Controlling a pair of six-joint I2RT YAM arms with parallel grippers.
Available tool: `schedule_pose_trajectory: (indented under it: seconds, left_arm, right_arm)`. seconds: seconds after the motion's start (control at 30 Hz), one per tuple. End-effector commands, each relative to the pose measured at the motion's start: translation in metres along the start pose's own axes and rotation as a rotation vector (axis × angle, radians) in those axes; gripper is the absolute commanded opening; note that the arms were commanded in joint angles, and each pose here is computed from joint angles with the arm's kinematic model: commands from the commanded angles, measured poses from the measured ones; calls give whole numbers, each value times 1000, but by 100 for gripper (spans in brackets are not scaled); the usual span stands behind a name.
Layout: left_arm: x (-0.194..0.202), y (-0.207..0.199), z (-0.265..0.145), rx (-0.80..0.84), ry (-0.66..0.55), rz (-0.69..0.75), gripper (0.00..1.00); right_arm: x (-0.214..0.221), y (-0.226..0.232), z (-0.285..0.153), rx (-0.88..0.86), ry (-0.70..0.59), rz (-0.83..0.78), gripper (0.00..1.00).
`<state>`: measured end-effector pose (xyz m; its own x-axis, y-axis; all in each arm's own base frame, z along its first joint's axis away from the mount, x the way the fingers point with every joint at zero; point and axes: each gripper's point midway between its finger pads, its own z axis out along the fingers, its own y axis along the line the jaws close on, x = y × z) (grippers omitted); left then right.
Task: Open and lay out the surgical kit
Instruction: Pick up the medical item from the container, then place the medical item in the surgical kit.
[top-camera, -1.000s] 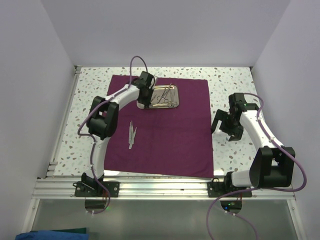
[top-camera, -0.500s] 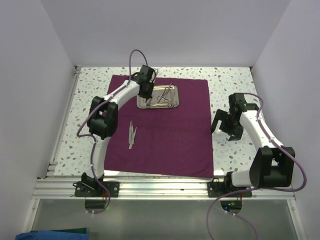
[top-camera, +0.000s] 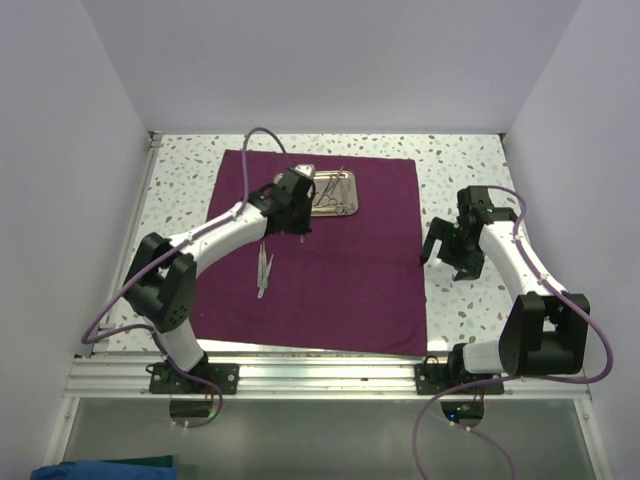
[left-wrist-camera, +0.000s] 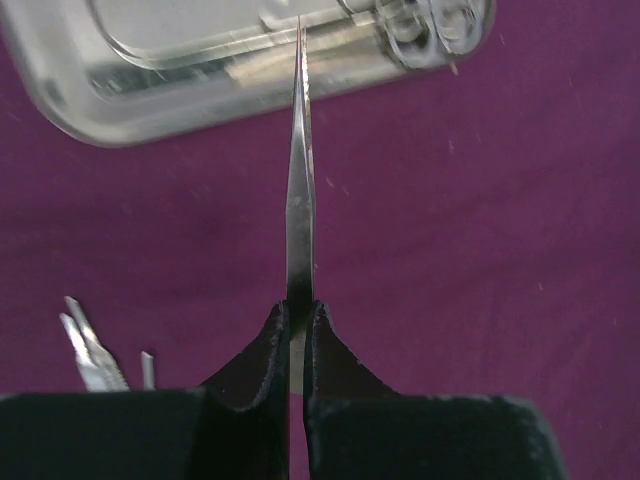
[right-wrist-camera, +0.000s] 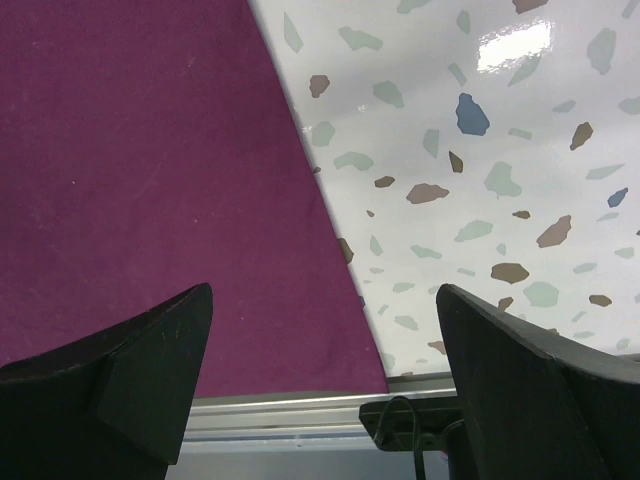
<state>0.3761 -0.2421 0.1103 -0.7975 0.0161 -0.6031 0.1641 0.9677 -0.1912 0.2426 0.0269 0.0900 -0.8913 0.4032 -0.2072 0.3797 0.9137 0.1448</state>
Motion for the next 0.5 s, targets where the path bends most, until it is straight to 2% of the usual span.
schedule_pose_trajectory:
  seconds: [0.0, 0.17, 0.33, 0.37, 0.4, 0.47]
  left_arm:
    - [27, -24, -7, 24, -37, -65, 0]
    - [82, -13, 7, -55, 45, -90, 0]
    - [100, -6, 15, -86, 87, -95, 0]
    - [99, -8, 15, -82, 89, -88, 9]
    - [101, -10, 15, -73, 99, -83, 32]
    - [92, -19, 13, -47, 87, -66, 50]
  right_arm:
    - [0, 6, -2, -41, -13, -20, 98]
    - [1, 6, 0, -42, -7, -20, 98]
    - [2, 5, -2, -37, -13, -21, 98]
    - [2, 5, -3, -37, -16, -21, 98]
    - [1, 4, -4, -34, -22, -20, 98]
    - [0, 3, -6, -33, -31, -19, 98]
